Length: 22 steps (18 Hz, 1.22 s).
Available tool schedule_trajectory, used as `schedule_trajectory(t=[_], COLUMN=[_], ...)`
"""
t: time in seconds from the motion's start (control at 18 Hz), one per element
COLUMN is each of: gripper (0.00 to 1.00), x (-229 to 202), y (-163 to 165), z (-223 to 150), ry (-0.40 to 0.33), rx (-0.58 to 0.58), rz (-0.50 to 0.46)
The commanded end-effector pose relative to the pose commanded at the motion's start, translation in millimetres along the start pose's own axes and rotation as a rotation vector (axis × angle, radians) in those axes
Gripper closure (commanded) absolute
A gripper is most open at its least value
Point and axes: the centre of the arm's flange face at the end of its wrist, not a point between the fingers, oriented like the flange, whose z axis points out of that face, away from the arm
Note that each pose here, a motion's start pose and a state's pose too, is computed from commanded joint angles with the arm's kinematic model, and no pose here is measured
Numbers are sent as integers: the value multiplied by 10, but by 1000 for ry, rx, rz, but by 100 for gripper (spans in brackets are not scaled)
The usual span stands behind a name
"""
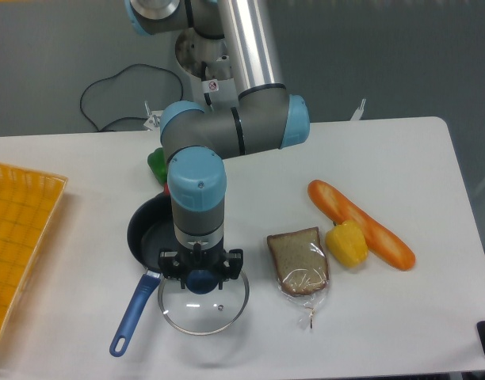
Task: Place the lid on the table
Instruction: 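Lift the glass lid off the pan and move it toward the bread, then lower the glass lid onto the table beside the pan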
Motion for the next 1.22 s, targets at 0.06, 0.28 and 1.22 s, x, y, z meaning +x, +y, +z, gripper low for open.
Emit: schedule_trajectory(t=[0.06, 0.28, 1.22], gripper=[51, 51, 51], x=[-9, -126, -332], y=[-7, -16, -74], z=[2, -30, 91], ry=[2, 7, 2], rx=[2, 9, -1], rz=[-3, -28, -136])
